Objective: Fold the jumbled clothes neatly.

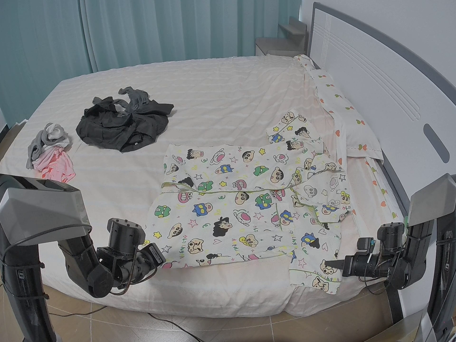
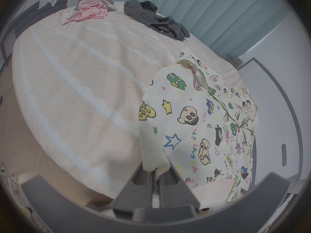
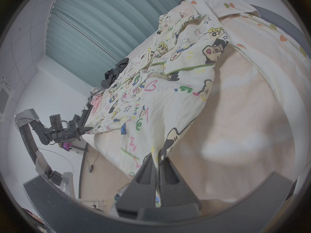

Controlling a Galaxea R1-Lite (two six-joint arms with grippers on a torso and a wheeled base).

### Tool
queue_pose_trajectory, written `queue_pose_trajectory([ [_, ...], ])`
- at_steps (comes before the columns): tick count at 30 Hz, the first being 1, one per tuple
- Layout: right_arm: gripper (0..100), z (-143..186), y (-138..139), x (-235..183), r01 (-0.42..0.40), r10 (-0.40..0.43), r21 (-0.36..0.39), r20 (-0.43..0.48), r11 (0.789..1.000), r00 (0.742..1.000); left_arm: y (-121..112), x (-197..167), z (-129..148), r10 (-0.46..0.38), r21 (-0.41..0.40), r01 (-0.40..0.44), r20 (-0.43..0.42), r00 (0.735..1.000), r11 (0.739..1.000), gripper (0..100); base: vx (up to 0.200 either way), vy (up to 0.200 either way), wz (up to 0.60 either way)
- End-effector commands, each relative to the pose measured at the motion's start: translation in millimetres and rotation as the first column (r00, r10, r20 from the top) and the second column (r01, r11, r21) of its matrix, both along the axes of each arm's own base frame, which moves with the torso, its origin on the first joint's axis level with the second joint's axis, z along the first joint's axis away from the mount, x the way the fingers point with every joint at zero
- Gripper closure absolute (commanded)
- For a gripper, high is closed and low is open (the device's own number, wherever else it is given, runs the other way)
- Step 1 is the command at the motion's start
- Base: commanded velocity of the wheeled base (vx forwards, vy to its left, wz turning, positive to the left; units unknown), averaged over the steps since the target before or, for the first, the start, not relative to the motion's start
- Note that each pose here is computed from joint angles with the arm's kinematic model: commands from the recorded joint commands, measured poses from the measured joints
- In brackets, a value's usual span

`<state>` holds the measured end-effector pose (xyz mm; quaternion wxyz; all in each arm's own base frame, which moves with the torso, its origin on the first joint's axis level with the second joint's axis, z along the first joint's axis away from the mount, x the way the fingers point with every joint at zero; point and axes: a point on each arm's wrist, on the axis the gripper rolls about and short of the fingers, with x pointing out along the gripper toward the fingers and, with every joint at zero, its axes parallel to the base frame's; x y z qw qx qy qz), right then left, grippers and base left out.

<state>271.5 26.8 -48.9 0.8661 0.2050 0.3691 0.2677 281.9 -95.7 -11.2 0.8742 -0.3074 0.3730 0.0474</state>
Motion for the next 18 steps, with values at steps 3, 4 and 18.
queue_pose_trajectory([
  [3,100,1.4,1.9,-9.3,-0.015,0.015,0.003,-0.024,1.000,1.000,2.2,-9.3,6.4,-0.007,-0.005,0.007,-0.003,1.000,1.000,100,0.000,0.000,0.00],
  [4,100,1.7,1.7,-11.9,-0.016,0.016,0.003,-0.032,1.000,0.999,3.1,-12.1,7.6,-0.011,-0.009,0.011,-0.005,1.000,1.000,100,0.000,0.000,0.00],
  [18,100,8.0,0.4,-41.4,-0.059,0.060,0.013,-0.067,0.998,0.996,9.3,-30.8,4.0,-0.021,0.002,0.021,-0.063,0.998,1.000,100,0.000,0.000,0.00],
])
